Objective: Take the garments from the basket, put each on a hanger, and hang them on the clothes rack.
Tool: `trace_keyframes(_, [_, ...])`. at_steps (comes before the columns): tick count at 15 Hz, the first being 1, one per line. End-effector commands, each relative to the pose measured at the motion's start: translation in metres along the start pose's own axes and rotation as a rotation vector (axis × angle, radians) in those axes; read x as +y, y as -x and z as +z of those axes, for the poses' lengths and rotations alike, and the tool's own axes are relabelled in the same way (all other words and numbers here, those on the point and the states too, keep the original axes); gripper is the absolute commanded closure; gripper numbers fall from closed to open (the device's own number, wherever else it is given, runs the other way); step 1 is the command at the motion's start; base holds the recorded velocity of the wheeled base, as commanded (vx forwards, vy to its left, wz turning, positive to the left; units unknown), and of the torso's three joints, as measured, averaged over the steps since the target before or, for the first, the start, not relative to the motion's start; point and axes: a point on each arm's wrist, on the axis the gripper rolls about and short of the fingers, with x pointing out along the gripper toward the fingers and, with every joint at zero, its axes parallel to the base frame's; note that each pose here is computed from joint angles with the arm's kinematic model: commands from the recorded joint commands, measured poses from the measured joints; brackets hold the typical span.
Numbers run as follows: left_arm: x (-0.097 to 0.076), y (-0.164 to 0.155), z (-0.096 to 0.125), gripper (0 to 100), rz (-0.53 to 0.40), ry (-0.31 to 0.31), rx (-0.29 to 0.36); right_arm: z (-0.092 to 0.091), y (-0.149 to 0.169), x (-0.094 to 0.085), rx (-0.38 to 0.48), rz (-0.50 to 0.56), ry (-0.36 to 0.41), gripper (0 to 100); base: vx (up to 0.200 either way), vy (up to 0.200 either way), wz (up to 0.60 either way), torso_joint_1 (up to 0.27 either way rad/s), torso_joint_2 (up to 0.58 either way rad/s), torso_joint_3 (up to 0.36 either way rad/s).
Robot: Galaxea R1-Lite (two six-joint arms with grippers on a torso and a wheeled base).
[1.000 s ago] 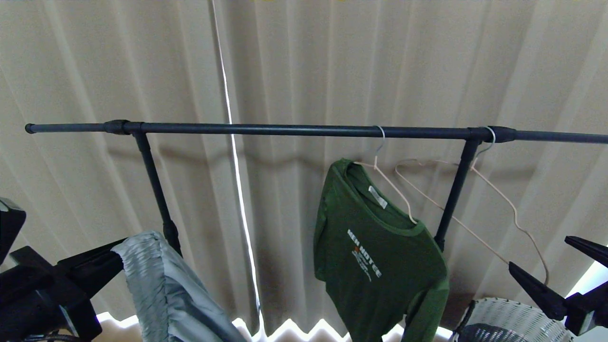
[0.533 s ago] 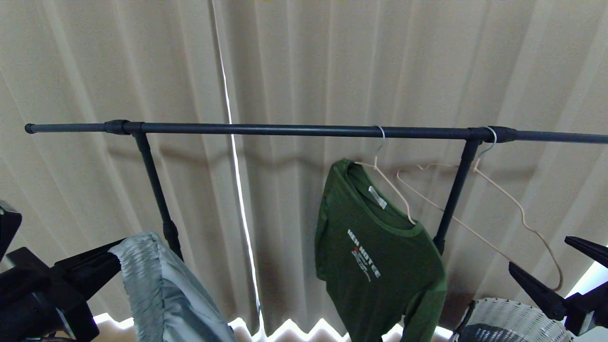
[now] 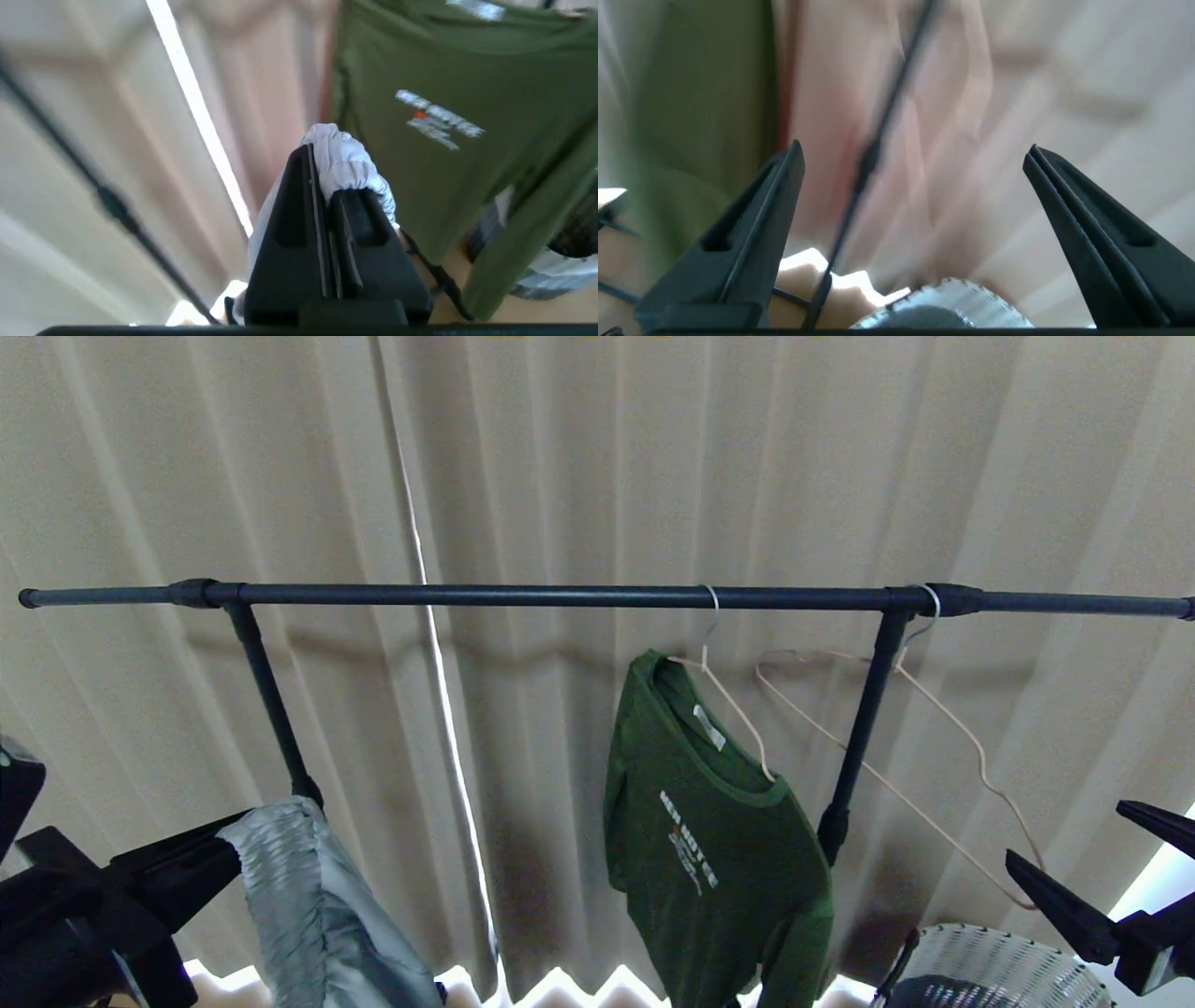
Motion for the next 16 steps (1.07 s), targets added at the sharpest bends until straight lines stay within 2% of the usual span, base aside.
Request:
trace_keyframes(1, [0.0, 0.0, -0.001, 100, 0.002, 0.0, 0.004, 0.0, -0.001, 0.0, 0.003, 0.002, 0.001, 0, 0.0, 0.0, 0.0, 0.0, 0.0, 0.0])
trace_keyframes(6, [0.0, 0.0, 0.0, 100, 0.002, 0.0, 0.001, 0.005, 0.001, -0.001, -0.031, -0.013, 0.002, 0, 0.0, 0.0, 0.0, 0.0, 0.0, 0.0])
trace_keyframes(10, [0.0, 0.006, 0.002, 100, 0.005, 0.0, -0.025, 0.014, 0.004, -0.011, -0.035, -0.082, 0.0, 0, 0.0, 0.0, 0.0, 0.0, 0.0, 0.0])
trace_keyframes(13, [0.0, 0.008, 0.001, 100, 0.004, -0.001, -0.03, 0.048, -0.007, -0.03, 0.068, -0.105, -0.025, 0, 0.0, 0.0, 0.0, 0.0, 0.0, 0.0])
trace_keyframes(16, [-0.001, 0.008, -0.003, 100, -0.001, -0.025, -0.015, 0.072, -0.016, -0.04, 0.238, -0.061, -0.073, 0, 0.0, 0.0, 0.0, 0.0, 0.0, 0.0])
